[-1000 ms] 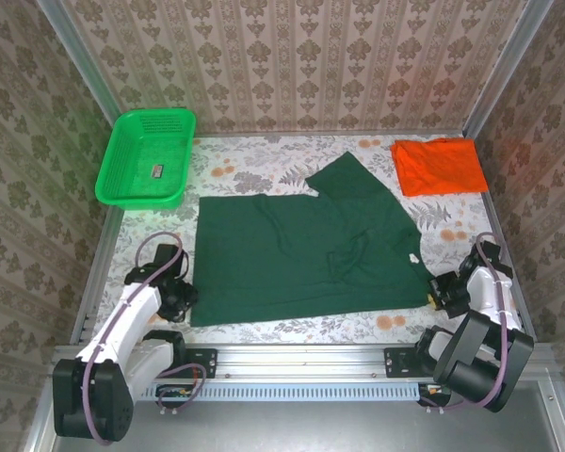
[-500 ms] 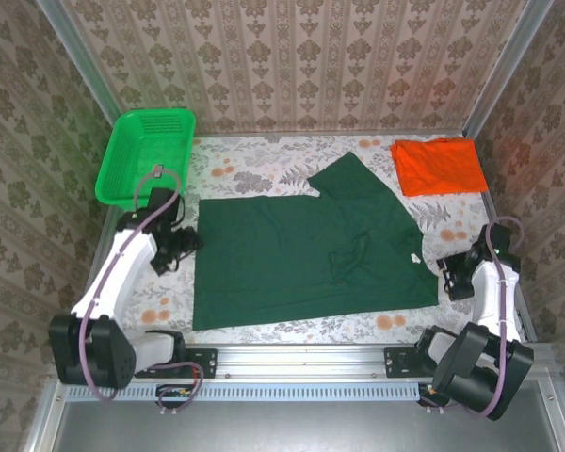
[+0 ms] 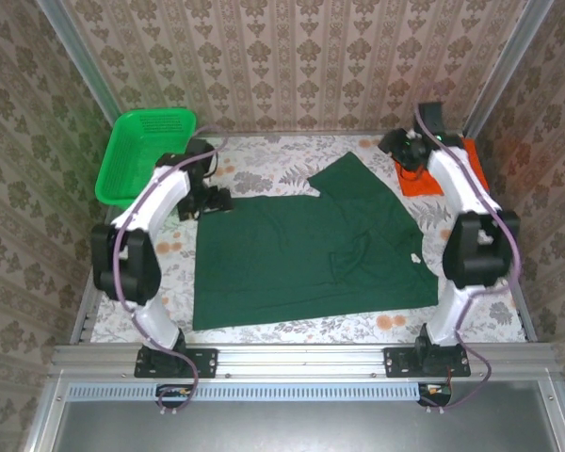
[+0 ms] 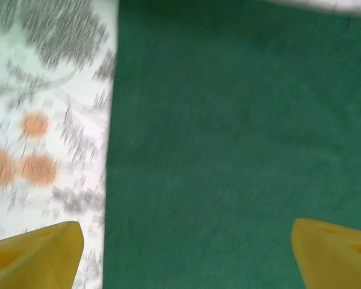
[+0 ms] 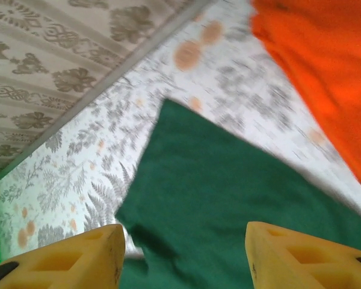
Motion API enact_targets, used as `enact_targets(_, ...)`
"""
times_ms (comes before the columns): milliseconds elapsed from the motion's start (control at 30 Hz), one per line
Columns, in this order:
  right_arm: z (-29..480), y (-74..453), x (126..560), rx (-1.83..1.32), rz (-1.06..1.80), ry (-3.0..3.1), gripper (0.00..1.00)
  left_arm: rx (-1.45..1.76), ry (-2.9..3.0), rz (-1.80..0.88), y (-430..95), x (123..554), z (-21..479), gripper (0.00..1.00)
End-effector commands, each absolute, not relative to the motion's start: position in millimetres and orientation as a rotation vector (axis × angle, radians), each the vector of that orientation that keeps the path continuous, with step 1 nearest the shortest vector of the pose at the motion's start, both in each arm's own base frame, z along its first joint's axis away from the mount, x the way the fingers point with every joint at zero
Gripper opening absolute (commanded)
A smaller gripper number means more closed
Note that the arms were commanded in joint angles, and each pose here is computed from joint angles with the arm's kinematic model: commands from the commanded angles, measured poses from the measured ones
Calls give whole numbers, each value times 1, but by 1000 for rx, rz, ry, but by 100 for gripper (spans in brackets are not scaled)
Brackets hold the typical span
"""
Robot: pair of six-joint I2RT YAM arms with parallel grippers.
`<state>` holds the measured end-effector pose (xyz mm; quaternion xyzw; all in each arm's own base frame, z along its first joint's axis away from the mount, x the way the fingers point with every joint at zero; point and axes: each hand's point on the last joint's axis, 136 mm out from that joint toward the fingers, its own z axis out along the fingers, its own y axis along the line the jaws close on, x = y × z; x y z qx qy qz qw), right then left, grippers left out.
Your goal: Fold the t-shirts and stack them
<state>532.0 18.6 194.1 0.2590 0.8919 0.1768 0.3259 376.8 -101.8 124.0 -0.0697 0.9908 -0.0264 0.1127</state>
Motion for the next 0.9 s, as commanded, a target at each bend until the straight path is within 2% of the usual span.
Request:
enact_targets(0, 157, 24, 557, 454, 340, 2505, 56, -158, 2946, -26, -109, 403, 113, 88)
enact_targets(133, 141, 33, 609, 343, 349, 2525, 53, -186, 2955, -64, -127, 451, 99, 85)
enact_targets(300, 122, 39, 642, 334, 404, 2485, 49, -321, 2918, -13, -119, 496, 92, 85)
enact_targets(400, 104, 50, 648, 352, 456, 2482, 48, -455, 2917, 37, -101, 499, 81, 85)
enact_targets(600, 72, 68, 648, 309, 408, 2533, 50, -488, 2938, 47, -99, 499, 62, 85)
enact_targets(867, 45, 90, 644, 287, 455, 2579, 49, -589, 2994, 25, -87, 486, 42, 79)
